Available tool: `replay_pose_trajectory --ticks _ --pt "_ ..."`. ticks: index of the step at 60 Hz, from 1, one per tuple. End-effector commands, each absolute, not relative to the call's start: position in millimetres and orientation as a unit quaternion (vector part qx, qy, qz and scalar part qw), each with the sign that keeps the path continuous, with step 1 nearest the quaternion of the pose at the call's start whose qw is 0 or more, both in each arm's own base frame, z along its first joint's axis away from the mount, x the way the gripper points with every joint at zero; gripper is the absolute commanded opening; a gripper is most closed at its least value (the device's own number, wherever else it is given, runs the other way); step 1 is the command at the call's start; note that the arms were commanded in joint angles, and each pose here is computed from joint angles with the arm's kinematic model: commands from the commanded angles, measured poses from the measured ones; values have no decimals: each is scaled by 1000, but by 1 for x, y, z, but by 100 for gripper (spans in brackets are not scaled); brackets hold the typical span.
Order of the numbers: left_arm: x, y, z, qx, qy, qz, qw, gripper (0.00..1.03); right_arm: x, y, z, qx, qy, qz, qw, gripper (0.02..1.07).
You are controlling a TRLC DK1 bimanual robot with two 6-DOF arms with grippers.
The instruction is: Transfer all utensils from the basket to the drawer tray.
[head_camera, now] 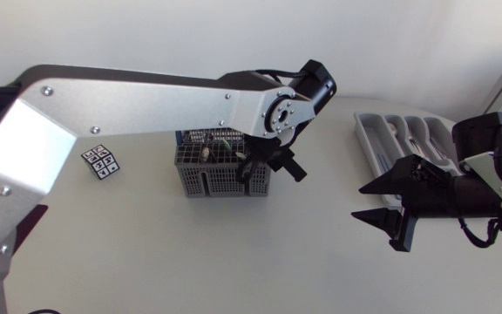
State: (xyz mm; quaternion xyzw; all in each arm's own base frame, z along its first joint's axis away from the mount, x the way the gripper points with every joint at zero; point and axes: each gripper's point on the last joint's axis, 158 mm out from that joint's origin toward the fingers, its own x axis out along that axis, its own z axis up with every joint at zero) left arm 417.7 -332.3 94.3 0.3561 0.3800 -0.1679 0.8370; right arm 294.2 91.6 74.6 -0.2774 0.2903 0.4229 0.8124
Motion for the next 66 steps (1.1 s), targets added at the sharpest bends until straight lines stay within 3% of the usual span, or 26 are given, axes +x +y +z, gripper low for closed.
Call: replay_pose_trajectory --ticks 1,13,50,66 --pt "425 -330 88 354 386 -154 838 20 288 94 69 -270 297 424 812 74" --pt "425 -328 87 356 388 -153 836 6 287 93 68 -273 298 421 812 74" --pt "406 -327 124 355 361 -170 845 6 280 101 63 -279 300 431 804 74" --pt "393 -327 166 344 326 -184 861 6 279 107 73 -279 290 429 809 74"
